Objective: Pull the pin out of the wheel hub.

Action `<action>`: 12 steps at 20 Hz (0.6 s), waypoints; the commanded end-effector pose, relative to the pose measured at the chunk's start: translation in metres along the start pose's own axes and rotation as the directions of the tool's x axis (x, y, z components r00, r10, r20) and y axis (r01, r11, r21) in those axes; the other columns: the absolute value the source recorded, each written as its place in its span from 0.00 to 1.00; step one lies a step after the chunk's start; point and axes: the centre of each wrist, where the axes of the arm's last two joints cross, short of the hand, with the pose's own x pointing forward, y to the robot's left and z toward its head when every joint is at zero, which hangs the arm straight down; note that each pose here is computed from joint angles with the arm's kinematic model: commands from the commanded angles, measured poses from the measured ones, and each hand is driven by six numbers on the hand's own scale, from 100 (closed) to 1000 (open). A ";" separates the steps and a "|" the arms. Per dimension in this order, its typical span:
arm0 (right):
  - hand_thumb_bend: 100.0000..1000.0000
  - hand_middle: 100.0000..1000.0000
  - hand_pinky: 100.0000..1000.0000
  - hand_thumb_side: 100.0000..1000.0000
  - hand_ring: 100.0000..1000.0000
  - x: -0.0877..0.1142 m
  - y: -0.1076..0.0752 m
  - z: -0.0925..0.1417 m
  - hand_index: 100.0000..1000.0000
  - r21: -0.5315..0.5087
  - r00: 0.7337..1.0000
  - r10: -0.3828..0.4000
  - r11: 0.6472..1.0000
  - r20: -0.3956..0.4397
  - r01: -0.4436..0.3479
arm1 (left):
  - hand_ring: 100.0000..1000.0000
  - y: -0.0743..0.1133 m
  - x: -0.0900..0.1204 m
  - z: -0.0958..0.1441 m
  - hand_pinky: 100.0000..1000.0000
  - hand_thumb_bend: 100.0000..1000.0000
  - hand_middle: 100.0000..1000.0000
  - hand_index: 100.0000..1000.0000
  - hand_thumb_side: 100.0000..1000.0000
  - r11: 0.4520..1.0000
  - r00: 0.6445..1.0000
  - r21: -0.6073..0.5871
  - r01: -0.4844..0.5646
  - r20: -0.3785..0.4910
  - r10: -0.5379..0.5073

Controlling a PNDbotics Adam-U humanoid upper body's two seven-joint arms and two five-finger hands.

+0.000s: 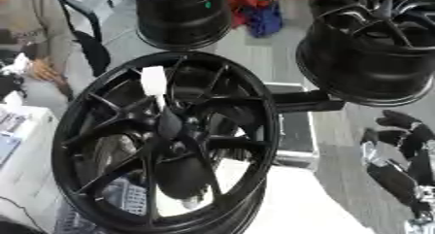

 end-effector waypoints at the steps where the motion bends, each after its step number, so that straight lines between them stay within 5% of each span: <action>1: 0.08 0.62 0.69 0.00 0.56 0.003 -0.005 -0.003 0.74 0.016 0.999 0.024 1.000 0.021 -0.025 | 0.60 0.030 0.041 -0.026 0.64 0.49 0.68 0.81 0.32 0.946 0.961 -0.203 0.253 0.166 -0.221; 6: 0.07 0.62 0.69 0.00 0.56 0.003 -0.004 -0.004 0.74 0.038 0.999 0.030 0.999 0.024 -0.030 | 0.64 0.030 0.077 -0.052 0.70 0.43 0.72 0.85 0.28 0.650 0.848 -0.545 0.529 0.360 -0.389; 9: 0.07 0.62 0.69 0.00 0.56 0.003 -0.004 -0.003 0.74 0.046 0.999 0.034 0.998 0.021 -0.035 | 0.66 0.018 0.081 -0.062 0.72 0.40 0.73 0.86 0.24 0.422 0.798 -0.686 0.592 0.426 -0.427; 12: 0.07 0.62 0.69 0.00 0.56 0.002 -0.005 -0.003 0.74 0.049 0.999 0.037 0.998 0.018 -0.038 | 0.66 0.004 0.081 -0.071 0.73 0.37 0.74 0.86 0.22 0.281 0.768 -0.742 0.608 0.462 -0.443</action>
